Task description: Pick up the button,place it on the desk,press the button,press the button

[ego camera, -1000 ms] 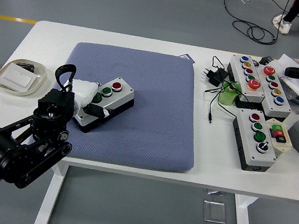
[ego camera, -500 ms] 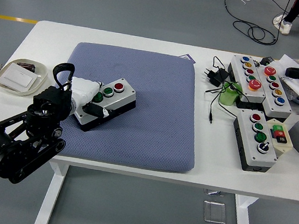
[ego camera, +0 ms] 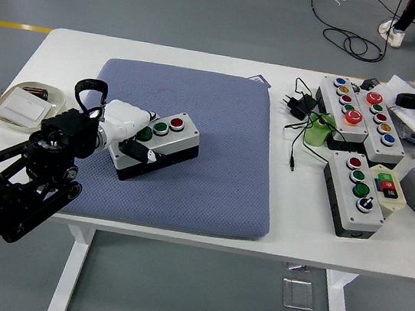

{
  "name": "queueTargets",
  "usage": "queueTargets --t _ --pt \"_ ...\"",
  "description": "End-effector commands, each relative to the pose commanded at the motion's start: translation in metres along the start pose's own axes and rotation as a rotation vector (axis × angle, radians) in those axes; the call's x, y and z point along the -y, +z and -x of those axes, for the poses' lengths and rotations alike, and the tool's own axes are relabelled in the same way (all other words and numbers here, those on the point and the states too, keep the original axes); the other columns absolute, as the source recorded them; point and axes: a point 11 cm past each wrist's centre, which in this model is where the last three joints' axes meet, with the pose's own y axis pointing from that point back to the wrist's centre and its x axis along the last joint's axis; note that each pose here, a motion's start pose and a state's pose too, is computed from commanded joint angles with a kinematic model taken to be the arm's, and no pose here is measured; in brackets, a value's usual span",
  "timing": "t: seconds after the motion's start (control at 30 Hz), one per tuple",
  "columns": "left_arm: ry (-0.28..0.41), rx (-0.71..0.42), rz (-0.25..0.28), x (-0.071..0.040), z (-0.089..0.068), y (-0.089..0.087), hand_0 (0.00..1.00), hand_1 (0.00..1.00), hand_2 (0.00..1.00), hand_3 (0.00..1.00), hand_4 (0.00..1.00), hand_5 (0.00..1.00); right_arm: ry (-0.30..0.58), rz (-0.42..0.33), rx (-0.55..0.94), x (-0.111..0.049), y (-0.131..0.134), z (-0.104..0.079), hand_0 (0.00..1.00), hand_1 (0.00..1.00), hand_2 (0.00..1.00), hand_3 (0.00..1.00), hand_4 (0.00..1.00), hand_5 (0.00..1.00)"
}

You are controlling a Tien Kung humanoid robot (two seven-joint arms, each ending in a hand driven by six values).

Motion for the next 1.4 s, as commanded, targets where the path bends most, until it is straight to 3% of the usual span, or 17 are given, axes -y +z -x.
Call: queueTargets --t 0.17,0.3,0.5,0.87,1.2,1.4 --pt "0.020 0.011 0.049 0.000 -0.003 -0.003 0.224 0.139 0.147 0.286 0.280 0.002 0.000 0.000 0.001 0.000 0.000 0.000 0.634 0.452 0.614 0.566 0.308 0.233" --pt "0.063 0.016 0.088 -0.001 -0.010 -0.005 0.227 0.138 0.145 0.274 0.276 0.002 -0.001 0.000 0.001 0.000 0.000 0.001 0.634 0.453 0.614 0.565 0.307 0.234" --pt "0.161 0.040 0.189 -0.004 -0.028 -0.004 0.230 0.146 0.144 0.270 0.265 0.002 -0.001 0.000 -0.001 0.000 -0.001 0.001 0.635 0.453 0.615 0.565 0.307 0.235" --pt "0.239 0.109 0.322 -0.006 -0.031 0.007 0.232 0.136 0.142 0.267 0.245 0.002 -0.001 0.001 -0.003 0.000 0.000 0.001 0.635 0.453 0.615 0.565 0.307 0.236" --pt "0.228 0.178 0.362 -0.003 -0.023 0.011 0.235 0.135 0.142 0.267 0.250 0.002 -0.001 0.001 -0.007 0.000 -0.001 0.001 0.635 0.453 0.615 0.565 0.305 0.236" --pt "0.260 0.222 0.385 -0.001 -0.024 0.014 0.239 0.140 0.145 0.269 0.254 0.002 -0.002 0.000 -0.013 0.000 -0.002 0.001 0.635 0.453 0.615 0.564 0.305 0.237"
